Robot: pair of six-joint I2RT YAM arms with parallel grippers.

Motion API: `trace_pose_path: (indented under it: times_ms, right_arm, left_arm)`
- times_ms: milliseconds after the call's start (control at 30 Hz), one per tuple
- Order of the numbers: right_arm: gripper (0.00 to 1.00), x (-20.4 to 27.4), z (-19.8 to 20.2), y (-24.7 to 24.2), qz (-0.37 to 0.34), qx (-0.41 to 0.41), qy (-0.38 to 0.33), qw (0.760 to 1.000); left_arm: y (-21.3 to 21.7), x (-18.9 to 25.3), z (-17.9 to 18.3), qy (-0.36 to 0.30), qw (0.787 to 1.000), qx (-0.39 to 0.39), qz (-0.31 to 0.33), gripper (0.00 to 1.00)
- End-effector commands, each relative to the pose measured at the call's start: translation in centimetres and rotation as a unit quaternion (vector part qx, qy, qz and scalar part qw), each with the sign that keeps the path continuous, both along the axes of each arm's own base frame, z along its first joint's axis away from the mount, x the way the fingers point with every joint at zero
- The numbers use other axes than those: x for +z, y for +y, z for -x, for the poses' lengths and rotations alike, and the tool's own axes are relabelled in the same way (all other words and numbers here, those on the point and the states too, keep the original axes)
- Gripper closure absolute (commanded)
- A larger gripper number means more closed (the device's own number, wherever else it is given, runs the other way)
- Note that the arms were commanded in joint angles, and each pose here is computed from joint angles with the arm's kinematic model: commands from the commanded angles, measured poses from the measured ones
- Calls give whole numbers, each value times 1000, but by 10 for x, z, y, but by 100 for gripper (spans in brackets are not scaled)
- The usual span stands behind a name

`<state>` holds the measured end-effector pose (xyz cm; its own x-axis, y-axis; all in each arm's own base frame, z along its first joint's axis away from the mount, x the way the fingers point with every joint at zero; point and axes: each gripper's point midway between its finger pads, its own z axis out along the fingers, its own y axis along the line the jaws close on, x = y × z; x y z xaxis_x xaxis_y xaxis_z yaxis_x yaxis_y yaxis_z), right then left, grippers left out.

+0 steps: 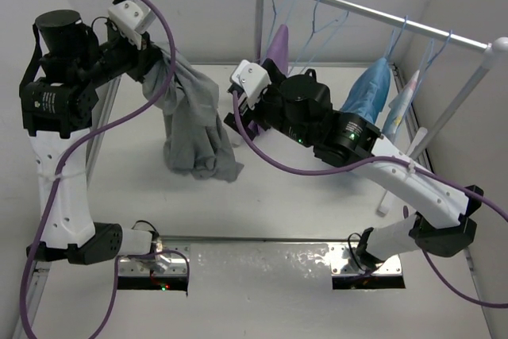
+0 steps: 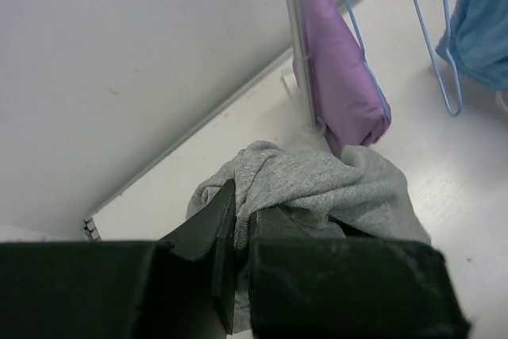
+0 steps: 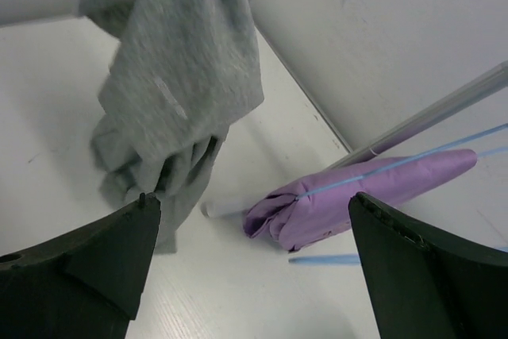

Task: Place the t-shirt on the hanger
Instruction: Place the T-shirt at the center of the board.

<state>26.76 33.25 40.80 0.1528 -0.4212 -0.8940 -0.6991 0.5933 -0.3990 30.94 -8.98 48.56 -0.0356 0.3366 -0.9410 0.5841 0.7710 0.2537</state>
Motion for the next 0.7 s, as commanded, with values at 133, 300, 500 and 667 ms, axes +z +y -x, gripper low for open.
trace_pose_path:
  times_ms: [133, 300, 500, 667]
  right_arm:
    - [1, -23, 14, 14, 22, -4, 4, 1000]
    - [1, -38, 33, 41, 61, 19, 1, 998]
    - [1, -64, 39, 57, 69, 35, 25, 997]
    - [1, -72, 38, 43, 65, 13, 28, 997]
  left_arm:
    - [36, 36, -36, -79, 988, 128, 31, 100]
    - [40, 95, -66, -130, 976, 149, 91, 100]
    - [25, 165, -61, -220, 957, 102, 156, 100]
    - [14, 166, -40, -209, 961, 69, 165, 100]
